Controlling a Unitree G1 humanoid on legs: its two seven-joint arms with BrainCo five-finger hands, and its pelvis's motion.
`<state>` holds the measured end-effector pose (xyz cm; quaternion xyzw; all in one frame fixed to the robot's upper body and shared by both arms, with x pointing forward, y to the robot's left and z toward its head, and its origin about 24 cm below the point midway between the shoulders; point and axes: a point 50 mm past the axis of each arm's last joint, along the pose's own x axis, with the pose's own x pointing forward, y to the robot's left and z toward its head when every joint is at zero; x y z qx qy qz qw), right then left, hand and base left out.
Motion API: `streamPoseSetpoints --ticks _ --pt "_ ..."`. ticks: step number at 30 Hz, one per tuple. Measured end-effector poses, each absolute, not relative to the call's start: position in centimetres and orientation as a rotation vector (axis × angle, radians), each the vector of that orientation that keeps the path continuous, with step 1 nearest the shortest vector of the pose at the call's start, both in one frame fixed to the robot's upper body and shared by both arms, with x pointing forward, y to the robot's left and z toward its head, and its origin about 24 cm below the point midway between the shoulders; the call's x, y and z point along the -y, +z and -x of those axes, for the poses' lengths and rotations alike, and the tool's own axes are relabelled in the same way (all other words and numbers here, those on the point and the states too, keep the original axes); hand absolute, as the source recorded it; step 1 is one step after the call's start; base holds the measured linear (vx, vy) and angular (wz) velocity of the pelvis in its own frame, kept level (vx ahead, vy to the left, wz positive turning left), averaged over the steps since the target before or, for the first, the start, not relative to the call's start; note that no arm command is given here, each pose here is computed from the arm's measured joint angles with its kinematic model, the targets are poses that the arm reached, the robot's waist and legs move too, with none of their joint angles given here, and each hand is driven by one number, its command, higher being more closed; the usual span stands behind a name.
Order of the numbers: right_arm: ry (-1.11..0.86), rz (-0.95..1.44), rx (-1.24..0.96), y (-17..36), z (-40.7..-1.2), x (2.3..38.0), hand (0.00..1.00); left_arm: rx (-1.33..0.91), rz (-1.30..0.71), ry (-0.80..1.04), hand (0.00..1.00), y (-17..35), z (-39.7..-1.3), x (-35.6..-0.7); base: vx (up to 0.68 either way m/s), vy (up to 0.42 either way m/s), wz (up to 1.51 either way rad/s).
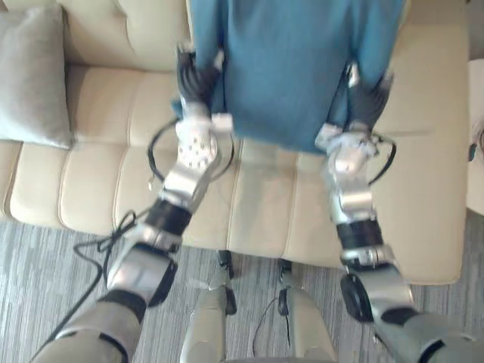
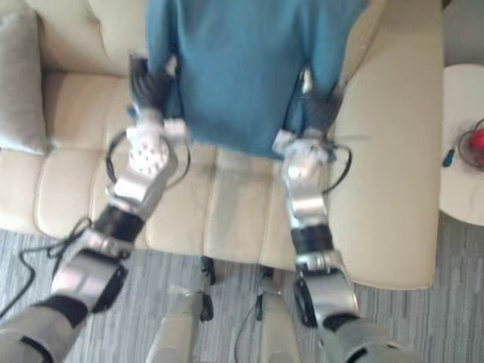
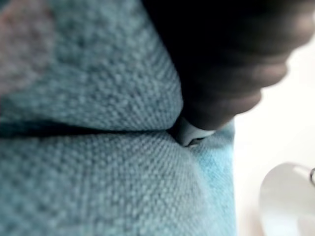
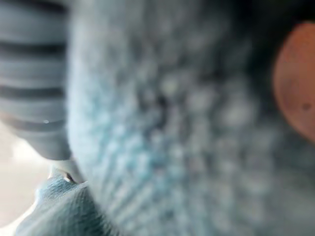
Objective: Pick up cushions and gather them together orderly.
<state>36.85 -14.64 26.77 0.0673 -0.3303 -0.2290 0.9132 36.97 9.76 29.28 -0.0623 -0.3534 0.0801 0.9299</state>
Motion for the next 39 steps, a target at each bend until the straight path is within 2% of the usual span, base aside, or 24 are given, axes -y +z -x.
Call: streamPoseSetpoints --ticks 3,6,12,19,21,26,32,35,39 --pt "-0.522 -0.153 0.681 30.3 -38.2 15.7 0.00 0.761 0.149 0.187 0.00 33.4 -37.7 -9.0 0.00 -0.004 0.22" --pt "-0.473 -0.209 0.592 31.1 -39.3 15.6 0.00 0.699 0.175 0.206 0.00 34.1 -38.6 -9.3 0.03 -0.002 0.12" --pt "-0.398 -0.305 0.477 29.7 -40.5 15.7 0.00 0.508 0.240 0.195 0.00 31.0 -40.5 -9.8 0.05 0.002 0.08" --pt "-0.360 -0.332 0.399 27.5 -41.0 16.1 0.00 0.294 0.283 0.175 0.00 23.1 -41.1 -9.9 0.02 0.001 0.08" --pt "-0.364 -0.345 0.375 26.5 -41.1 16.5 0.00 0.280 0.280 0.169 0.00 22.4 -41.1 -10.1 0.02 -0.017 0.16" --pt "-0.338 -0.306 0.338 23.1 -40.8 17.7 0.00 0.285 0.233 0.202 0.00 21.0 -41.1 -13.8 0.00 -0.023 -0.03" --pt "-0.363 -0.260 0.315 18.7 -38.7 20.5 0.00 0.265 0.201 0.243 0.00 18.7 -40.2 -17.2 0.01 -0.011 -0.01" --pt "-0.356 -0.213 0.345 16.6 -36.4 21.6 0.00 0.274 0.175 0.260 0.00 16.4 -38.6 -18.9 0.01 -0.038 -0.09" --pt "-0.340 -0.121 0.236 10.2 -31.9 22.1 0.00 0.169 0.144 0.228 0.00 9.8 -34.8 -19.1 0.03 -0.038 -0.09"
